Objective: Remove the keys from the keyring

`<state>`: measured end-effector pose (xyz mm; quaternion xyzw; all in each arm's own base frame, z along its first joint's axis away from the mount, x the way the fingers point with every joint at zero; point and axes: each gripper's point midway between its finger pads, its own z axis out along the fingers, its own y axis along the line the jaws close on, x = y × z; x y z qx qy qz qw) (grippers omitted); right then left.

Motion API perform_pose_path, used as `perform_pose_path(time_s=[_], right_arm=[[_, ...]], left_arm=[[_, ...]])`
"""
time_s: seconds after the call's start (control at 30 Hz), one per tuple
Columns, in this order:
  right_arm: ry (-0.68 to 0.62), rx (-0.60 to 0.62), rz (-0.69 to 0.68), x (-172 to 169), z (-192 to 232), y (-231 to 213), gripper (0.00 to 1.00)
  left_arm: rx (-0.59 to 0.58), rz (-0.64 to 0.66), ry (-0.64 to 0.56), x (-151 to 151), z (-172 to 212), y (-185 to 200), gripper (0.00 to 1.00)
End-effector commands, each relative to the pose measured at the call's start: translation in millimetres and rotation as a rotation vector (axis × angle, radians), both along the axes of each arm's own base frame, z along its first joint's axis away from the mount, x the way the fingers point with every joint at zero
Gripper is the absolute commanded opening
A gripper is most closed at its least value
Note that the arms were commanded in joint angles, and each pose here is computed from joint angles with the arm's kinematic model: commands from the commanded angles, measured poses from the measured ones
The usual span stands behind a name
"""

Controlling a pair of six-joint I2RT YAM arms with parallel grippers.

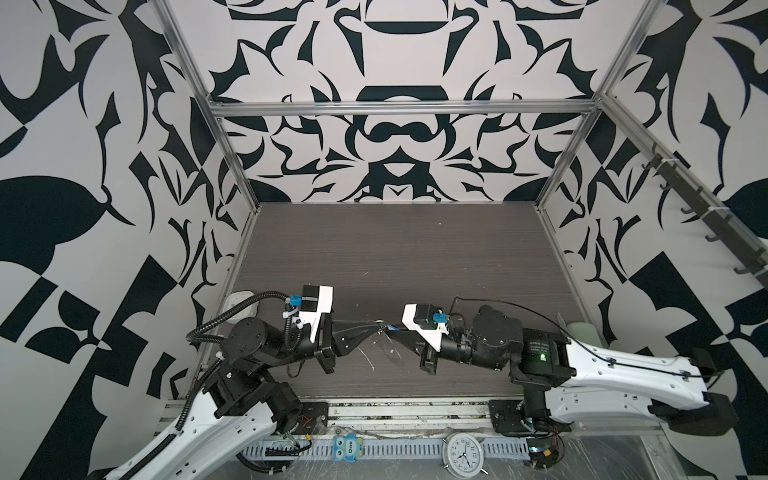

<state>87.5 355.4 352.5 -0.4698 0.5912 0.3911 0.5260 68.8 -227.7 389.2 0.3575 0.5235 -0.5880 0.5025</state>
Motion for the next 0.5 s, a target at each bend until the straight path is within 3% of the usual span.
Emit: perform_pose_path(time_s=[0.0, 0.47], right_arm=[[-0.016, 0.054, -0.024, 1.0, 26.4, -7.4, 0.00], [-0.045, 0.034, -0.068, 5.7, 24.8, -12.9, 0.00]], left_arm=[[-0.012, -0.011, -0.021, -4.9, 1.9, 2.5, 0.00], [-0.031, -0.004, -0.047, -13.1, 7.6, 13.3, 0.00]])
